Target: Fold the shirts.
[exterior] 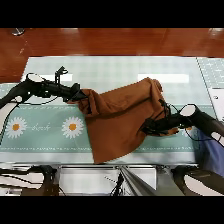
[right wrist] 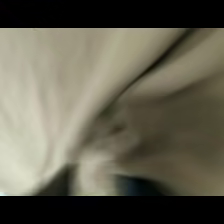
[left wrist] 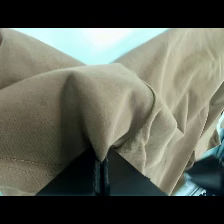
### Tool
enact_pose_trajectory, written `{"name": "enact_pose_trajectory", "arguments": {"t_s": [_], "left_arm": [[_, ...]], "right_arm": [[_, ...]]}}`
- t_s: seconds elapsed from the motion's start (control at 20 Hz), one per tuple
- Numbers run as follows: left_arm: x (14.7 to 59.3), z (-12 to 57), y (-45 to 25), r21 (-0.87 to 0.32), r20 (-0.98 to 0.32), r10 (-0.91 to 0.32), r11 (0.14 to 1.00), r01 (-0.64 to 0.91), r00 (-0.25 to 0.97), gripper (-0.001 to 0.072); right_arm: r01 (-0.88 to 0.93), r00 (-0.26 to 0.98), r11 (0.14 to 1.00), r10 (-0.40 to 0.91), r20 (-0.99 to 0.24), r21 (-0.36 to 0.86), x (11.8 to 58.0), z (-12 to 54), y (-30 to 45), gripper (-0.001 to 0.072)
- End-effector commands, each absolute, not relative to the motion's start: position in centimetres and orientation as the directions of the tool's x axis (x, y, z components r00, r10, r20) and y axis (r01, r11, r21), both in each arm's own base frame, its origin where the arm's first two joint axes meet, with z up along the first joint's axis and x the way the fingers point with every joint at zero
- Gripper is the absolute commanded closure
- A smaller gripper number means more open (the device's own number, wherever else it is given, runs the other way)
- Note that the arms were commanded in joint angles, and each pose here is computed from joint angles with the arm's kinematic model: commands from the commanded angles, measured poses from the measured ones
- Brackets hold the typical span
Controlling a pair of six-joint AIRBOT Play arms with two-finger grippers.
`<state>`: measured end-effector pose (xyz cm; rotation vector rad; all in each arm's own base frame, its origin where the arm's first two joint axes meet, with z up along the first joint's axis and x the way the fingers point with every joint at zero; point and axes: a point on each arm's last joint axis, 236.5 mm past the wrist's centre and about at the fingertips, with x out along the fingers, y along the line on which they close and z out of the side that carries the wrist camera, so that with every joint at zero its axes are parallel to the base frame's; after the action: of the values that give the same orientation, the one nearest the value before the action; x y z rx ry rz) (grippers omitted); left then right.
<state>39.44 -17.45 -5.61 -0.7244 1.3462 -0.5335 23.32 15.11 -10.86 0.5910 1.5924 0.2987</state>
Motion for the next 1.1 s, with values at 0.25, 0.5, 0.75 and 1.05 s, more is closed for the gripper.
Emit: {"name": "enact_pose_trajectory", "arguments": {"t_s": [0.25, 0.5, 0.75, 1.05], "left_arm": [[39.5, -4.5, -17.3, -0.746, -0.663, -0.733, 0.665, -0.043, 0.151, 0.0682], [41.5, 1.4, -15.5, -0.731, -0.632, -0.724, 0.675, 0.096, 0.278, 0.0683], [37.5, 4.3, -14.5, -0.681, -0.641, -0.700, 0.708, 0.186, 0.316, 0.0683], [28.2, 1.2, -16.3, -0.721, -0.631, -0.718, 0.682, 0.122, 0.293, 0.0683]], "right_arm": [[0.021, 0.013, 0.864, 0.502, -0.865, 0.502, 27.6, -8.1, 14.6, 0.0687], [0.005, 0.065, 0.919, 0.392, -0.918, 0.393, 31.2, -4.6, 9.5, 0.0687], [0.101, 0.299, 0.915, 0.345, -0.890, 0.390, 37.8, 2.0, 2.1, 0.0687], [0.068, 0.388, 0.906, 0.363, -0.847, 0.419, 44.1, 5.7, 1.0, 0.0687]]}}
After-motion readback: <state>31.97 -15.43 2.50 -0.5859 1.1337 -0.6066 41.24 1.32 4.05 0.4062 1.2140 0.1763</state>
